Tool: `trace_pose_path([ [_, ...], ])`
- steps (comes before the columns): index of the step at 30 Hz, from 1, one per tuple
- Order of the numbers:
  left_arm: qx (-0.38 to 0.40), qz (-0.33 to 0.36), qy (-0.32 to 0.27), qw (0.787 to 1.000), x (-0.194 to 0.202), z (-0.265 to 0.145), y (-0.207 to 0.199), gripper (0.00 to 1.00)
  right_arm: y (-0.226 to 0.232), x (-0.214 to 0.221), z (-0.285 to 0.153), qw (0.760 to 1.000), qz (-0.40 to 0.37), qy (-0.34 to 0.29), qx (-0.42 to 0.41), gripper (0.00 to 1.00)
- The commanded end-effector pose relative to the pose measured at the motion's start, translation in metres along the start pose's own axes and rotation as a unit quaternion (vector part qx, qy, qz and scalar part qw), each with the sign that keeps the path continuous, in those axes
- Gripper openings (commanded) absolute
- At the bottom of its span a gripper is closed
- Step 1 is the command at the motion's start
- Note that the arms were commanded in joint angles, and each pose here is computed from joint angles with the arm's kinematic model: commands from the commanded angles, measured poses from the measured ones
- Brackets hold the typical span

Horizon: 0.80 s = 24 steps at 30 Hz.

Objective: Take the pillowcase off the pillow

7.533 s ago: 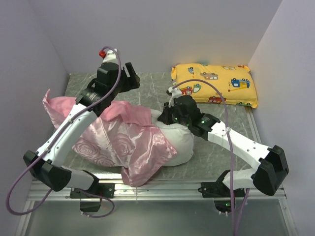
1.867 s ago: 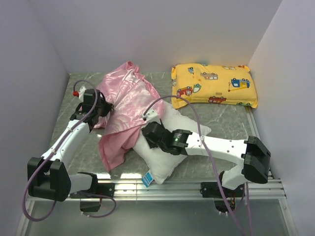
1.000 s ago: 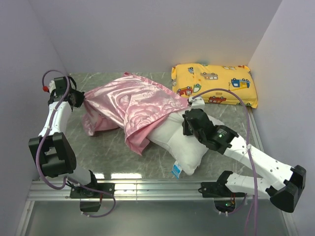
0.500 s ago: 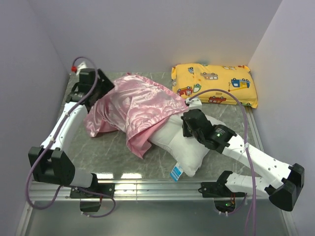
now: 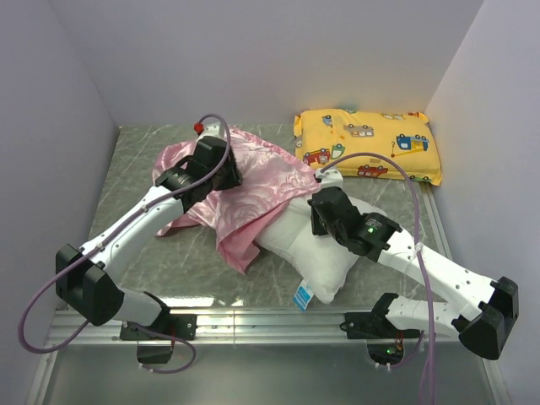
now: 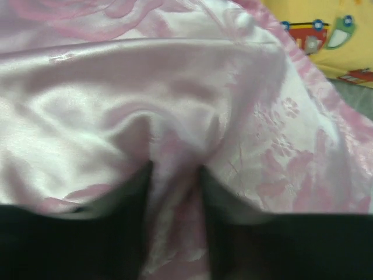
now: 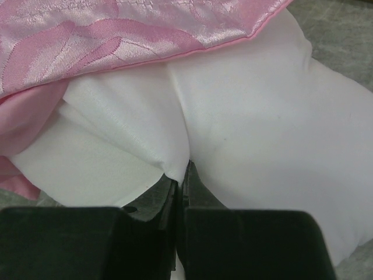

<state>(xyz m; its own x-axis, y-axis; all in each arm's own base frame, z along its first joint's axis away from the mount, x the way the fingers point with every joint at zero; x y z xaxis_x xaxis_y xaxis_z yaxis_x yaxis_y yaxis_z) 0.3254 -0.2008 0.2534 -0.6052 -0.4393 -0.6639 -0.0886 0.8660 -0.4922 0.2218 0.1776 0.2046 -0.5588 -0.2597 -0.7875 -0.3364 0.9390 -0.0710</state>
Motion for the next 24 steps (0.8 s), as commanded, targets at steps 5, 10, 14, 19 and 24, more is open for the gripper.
trace_pose_path([
  [5,-0.109,-0.064,-0.096,0.987,-0.076,0.007,0.056,0.00,-0.013,-0.003,-0.003,0.999,0.004,-0.013,0.035,0.00],
  [10,-0.177,-0.187,-0.168,0.952,-0.143,0.007,0.152,0.00,-0.019,0.003,-0.006,0.999,0.011,-0.009,0.045,0.00],
  [14,-0.206,-0.255,-0.186,0.926,-0.159,0.019,0.216,0.01,-0.022,0.007,-0.009,0.999,0.017,-0.009,0.049,0.00],
  [19,-0.188,-0.269,-0.110,0.938,-0.126,0.064,0.219,0.00,-0.013,0.005,-0.006,1.000,0.006,-0.008,0.024,0.00],
  [24,-0.182,-0.248,-0.083,0.948,-0.104,0.079,0.202,0.00,0.006,-0.029,-0.024,0.998,-0.020,-0.053,-0.011,0.50],
])
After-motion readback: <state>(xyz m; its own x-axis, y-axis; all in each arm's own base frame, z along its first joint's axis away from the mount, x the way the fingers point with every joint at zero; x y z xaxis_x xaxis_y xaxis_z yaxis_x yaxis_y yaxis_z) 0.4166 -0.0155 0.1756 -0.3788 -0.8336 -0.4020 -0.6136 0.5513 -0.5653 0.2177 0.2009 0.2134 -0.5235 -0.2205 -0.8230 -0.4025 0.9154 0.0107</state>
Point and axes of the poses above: each gripper's point midway between its finger pads, its own z axis out along the fingers, its own y axis along the line the jaws close on, x = y × z, the point moved 3 cm from there along -z, back along the fingers, and after that the axes turned 10 degrees about -z, right-handed, at the moved point
